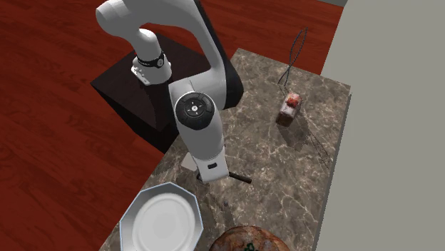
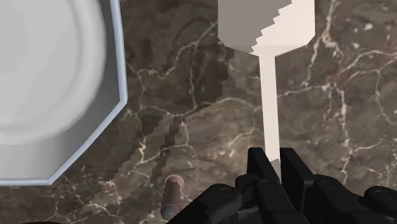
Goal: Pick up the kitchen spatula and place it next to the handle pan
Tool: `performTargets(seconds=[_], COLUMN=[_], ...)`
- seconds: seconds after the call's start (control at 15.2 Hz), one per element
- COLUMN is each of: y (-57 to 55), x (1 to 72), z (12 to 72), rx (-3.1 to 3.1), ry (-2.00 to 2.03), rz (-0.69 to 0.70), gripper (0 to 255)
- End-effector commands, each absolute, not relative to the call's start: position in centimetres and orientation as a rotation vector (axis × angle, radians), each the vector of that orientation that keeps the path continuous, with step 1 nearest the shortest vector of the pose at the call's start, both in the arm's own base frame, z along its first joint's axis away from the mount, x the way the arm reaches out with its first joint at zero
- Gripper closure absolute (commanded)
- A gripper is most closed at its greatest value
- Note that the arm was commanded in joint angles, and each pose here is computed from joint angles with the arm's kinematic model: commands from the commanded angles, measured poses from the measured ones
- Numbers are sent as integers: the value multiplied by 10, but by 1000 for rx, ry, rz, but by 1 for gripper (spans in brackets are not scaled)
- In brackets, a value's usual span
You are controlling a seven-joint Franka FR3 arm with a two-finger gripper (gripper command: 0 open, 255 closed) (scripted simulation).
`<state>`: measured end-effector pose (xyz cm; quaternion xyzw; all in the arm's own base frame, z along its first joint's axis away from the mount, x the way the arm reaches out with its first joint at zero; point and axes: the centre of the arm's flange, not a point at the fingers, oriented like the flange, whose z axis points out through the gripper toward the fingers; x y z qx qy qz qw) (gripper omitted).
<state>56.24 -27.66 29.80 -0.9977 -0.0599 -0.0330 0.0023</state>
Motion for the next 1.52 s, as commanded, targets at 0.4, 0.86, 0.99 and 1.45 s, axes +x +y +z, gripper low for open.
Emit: performTargets(seconds=[0.4, 0.86, 0.99, 1.45], y=[-278, -278, -278, -278], x=[563, 563, 563, 563], z=[256, 222, 222, 222], rx=[-3130, -3130, -3130, -3130], ry=[-188, -188, -188, -188], rz=[-104, -104, -104, -104], gripper=[255, 255, 255, 0])
